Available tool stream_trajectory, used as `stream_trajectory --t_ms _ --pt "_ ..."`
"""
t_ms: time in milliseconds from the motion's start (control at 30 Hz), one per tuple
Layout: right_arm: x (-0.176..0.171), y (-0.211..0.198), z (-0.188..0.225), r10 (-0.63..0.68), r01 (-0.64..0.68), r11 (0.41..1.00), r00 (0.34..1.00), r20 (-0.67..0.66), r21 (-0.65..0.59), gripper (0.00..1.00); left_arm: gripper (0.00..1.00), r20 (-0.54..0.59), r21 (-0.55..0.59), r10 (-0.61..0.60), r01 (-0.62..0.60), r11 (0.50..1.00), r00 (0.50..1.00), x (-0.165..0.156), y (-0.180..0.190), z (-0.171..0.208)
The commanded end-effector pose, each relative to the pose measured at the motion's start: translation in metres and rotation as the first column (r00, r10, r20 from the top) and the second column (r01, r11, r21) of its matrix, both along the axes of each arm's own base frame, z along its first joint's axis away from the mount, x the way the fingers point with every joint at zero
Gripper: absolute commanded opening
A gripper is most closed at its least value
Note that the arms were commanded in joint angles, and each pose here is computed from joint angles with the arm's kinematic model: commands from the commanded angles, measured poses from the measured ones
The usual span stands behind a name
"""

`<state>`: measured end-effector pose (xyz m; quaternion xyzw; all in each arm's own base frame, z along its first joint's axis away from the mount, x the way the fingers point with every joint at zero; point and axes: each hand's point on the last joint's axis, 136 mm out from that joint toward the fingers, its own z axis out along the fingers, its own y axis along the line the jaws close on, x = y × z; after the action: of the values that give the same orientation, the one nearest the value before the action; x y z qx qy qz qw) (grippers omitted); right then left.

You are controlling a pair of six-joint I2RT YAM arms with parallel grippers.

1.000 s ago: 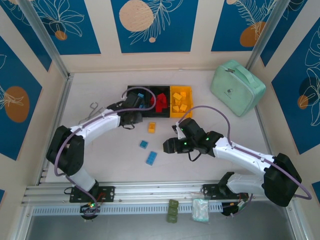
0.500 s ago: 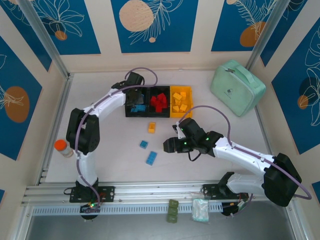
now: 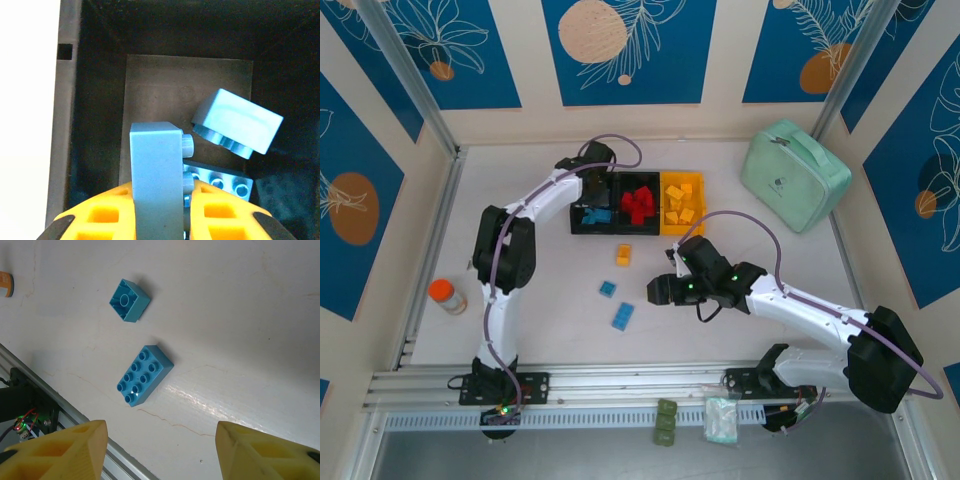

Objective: Sort the legos into containers by color
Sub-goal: Place the lego in the container.

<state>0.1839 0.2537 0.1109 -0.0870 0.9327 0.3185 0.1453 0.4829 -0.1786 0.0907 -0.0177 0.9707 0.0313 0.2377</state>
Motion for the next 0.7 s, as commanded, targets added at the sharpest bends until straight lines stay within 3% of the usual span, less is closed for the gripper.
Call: stream_trajectory --t_ms 0,67,167,433,667 --pt "0.003 0.003 0.007 -0.007 0.007 1.000 1.000 0.003 0.008 0.60 0.31 -0.002 0.045 0.004 -0.004 0.999 1.000 0.005 0.008 0.003" --pt "0.003 0.004 0.008 -0.006 0.006 1.000 1.000 0.004 0.011 0.60 0.40 -0.005 0.040 0.003 -0.002 0.999 1.000 0.003 0.008 0.004" --pt "0.003 0.004 0.009 -0.007 0.007 1.000 1.000 0.005 0.012 0.60 0.47 0.007 0.033 0.000 0.000 0.999 1.000 0.001 0.007 0.012" --pt "0.003 0.008 0.012 0.000 0.000 1.000 1.000 0.013 0.013 0.60 0.49 0.038 -0.022 -0.029 0.030 0.999 0.999 -0.016 0.003 0.035" --pt "0.000 0.005 0.015 0.015 -0.015 1.000 1.000 0.022 0.000 0.61 0.53 0.028 -0.125 -0.115 0.118 0.985 0.993 -0.060 -0.012 0.046"
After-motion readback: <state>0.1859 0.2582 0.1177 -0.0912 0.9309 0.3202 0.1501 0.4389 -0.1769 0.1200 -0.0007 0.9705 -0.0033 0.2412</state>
